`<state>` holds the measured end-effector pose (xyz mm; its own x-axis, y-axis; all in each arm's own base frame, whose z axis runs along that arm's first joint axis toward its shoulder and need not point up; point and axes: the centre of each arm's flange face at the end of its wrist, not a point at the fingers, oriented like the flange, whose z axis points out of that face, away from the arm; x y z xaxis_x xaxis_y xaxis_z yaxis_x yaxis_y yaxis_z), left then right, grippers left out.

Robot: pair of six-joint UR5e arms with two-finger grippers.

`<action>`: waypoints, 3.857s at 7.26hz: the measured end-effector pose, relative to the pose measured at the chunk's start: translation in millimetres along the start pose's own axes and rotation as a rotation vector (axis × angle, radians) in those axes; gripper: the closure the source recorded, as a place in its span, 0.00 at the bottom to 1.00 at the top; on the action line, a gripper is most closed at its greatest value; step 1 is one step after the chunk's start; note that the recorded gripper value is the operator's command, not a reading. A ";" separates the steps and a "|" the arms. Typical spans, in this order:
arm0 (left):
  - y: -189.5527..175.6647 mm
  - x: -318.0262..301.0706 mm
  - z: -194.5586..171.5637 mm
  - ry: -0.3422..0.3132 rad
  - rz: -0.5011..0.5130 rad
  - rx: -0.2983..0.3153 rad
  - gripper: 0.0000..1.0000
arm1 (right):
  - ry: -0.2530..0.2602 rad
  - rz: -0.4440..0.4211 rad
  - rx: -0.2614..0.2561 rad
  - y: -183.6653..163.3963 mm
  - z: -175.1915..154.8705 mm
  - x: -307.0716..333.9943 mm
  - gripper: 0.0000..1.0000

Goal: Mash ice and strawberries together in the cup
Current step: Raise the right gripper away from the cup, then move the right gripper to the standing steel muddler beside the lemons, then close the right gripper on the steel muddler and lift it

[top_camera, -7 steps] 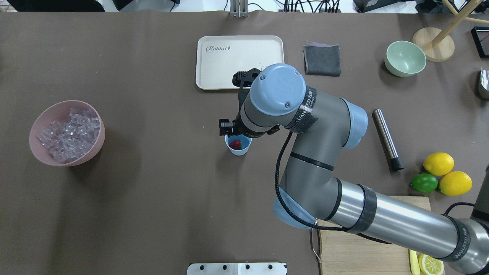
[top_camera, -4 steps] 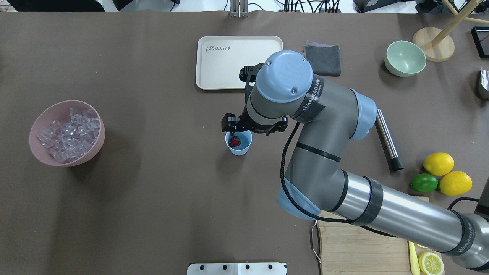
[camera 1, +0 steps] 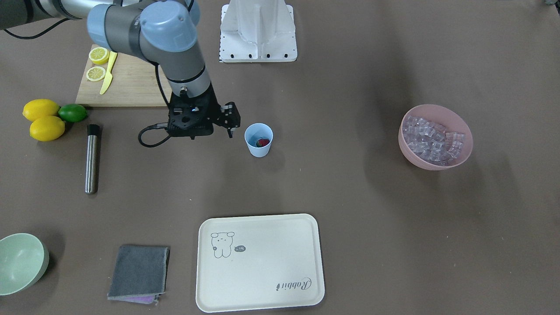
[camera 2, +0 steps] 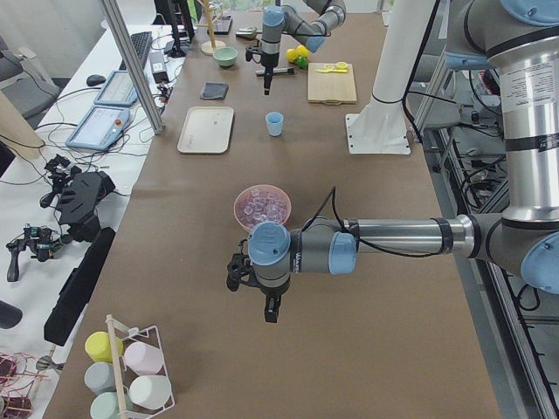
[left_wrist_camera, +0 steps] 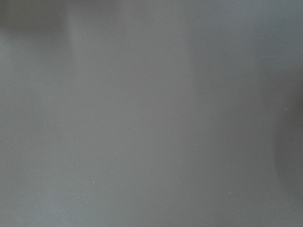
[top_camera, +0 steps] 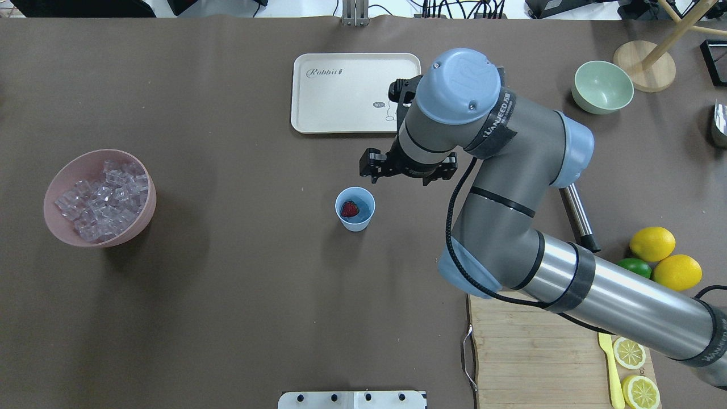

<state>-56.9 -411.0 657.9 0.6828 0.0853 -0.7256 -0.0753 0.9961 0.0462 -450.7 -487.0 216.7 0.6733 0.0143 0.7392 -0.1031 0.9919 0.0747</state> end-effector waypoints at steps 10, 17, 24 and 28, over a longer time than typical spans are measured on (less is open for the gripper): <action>1.0 -3.5 -3.9 -0.039 0.014 0.013 0.01 | 0.187 -0.068 -0.244 -75.9 89.1 270.6 0.00; 1.2 -10.1 -3.9 -0.099 0.022 0.017 0.01 | 0.134 -0.061 -0.250 -48.0 119.4 299.3 0.23; 0.9 -10.7 -3.4 -0.100 0.020 0.016 0.01 | 0.097 -0.082 -0.265 -42.6 121.7 297.5 0.58; 0.5 -11.1 -2.3 -0.099 0.018 0.014 0.01 | 0.077 -0.093 -0.255 -43.8 117.3 296.9 1.00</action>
<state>-66.2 -411.5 664.5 0.7502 0.1045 -0.6529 -0.0789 0.9945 0.0686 -332.1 -541.1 511.5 0.7261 -0.0782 0.6831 0.1426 0.9890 -0.0384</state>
